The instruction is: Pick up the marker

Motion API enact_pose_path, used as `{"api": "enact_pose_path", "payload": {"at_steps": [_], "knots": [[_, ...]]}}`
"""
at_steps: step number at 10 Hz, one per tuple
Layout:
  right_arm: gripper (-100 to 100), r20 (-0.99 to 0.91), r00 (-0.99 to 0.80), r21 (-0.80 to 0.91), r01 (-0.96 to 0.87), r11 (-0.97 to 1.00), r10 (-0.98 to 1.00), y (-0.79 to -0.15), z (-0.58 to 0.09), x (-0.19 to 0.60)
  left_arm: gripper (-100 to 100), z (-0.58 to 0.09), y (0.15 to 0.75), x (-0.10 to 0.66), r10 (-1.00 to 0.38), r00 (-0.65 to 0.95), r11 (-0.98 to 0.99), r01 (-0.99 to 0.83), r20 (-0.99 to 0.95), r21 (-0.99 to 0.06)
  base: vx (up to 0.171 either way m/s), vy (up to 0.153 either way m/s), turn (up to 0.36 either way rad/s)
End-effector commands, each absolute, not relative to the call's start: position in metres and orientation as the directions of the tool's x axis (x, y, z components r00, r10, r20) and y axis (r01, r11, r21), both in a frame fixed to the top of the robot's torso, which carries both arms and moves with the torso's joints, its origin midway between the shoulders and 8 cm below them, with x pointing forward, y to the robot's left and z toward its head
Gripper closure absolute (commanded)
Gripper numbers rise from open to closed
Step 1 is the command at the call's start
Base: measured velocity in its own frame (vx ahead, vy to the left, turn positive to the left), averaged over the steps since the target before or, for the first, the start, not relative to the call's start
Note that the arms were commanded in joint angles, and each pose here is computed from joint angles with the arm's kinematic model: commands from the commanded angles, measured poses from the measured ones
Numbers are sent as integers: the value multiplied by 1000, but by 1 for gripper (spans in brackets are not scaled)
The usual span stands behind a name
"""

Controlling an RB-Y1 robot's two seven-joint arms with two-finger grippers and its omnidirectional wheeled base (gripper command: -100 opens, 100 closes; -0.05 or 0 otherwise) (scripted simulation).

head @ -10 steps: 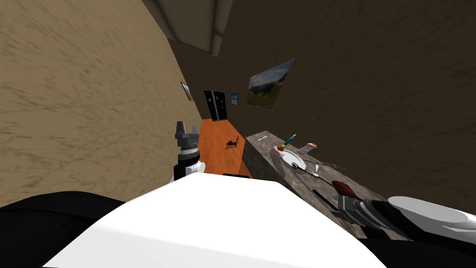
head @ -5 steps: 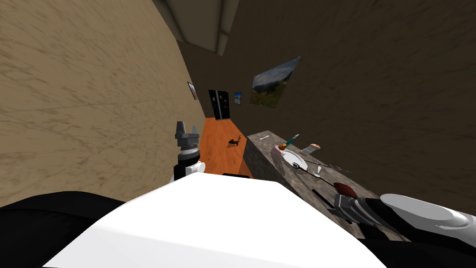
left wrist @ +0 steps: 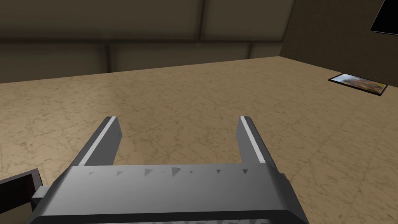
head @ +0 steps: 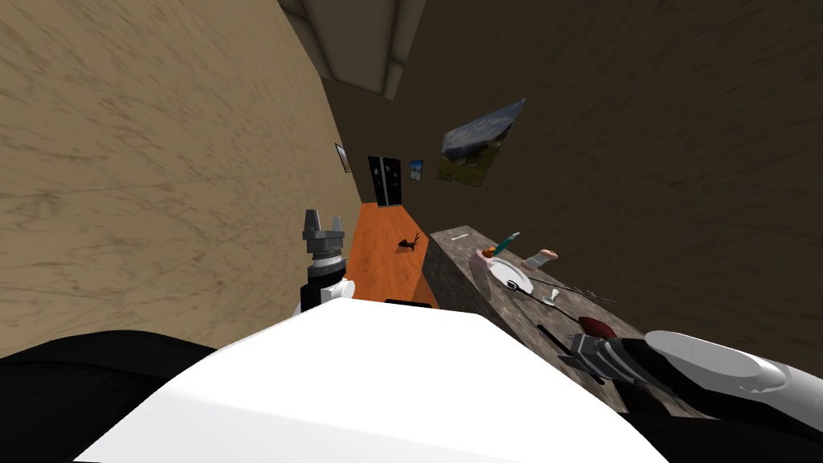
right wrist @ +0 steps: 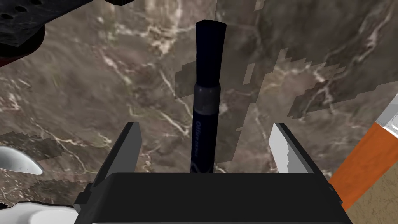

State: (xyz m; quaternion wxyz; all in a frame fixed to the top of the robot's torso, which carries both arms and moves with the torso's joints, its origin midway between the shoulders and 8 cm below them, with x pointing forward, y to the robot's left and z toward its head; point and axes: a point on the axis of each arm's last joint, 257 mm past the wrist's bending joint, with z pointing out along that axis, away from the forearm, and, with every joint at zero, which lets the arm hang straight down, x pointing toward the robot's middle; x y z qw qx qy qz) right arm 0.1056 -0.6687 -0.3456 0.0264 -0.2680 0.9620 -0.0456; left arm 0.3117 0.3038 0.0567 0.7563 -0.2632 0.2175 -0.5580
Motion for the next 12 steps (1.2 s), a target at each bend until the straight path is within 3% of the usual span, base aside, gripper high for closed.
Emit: {"api": "enact_pose_path", "payload": {"at_steps": [1, 7, 8, 12], "knots": [[-100, -27, -866, -103, -494, 863, -499, -667, -348, 108, 0, 57, 304, 312, -959, 283, 239, 730, -35, -641, -79, -9, 125], [-100, -29, -886, -109, -457, 883, -463, -664, -353, 115, 0, 57, 304, 312, -959, 283, 239, 730, -35, -641, -78, -17, 93], [100, -30, -888, -109, -453, 885, -458, -664, -354, 115, 0, 57, 304, 312, -959, 283, 239, 729, -35, -641, -6, -2, -6], [100, -30, -888, -110, -453, 885, -459, -665, -353, 115, 0, 57, 304, 312, -959, 283, 239, 729, -35, -641, 0, 0, 0]]}}
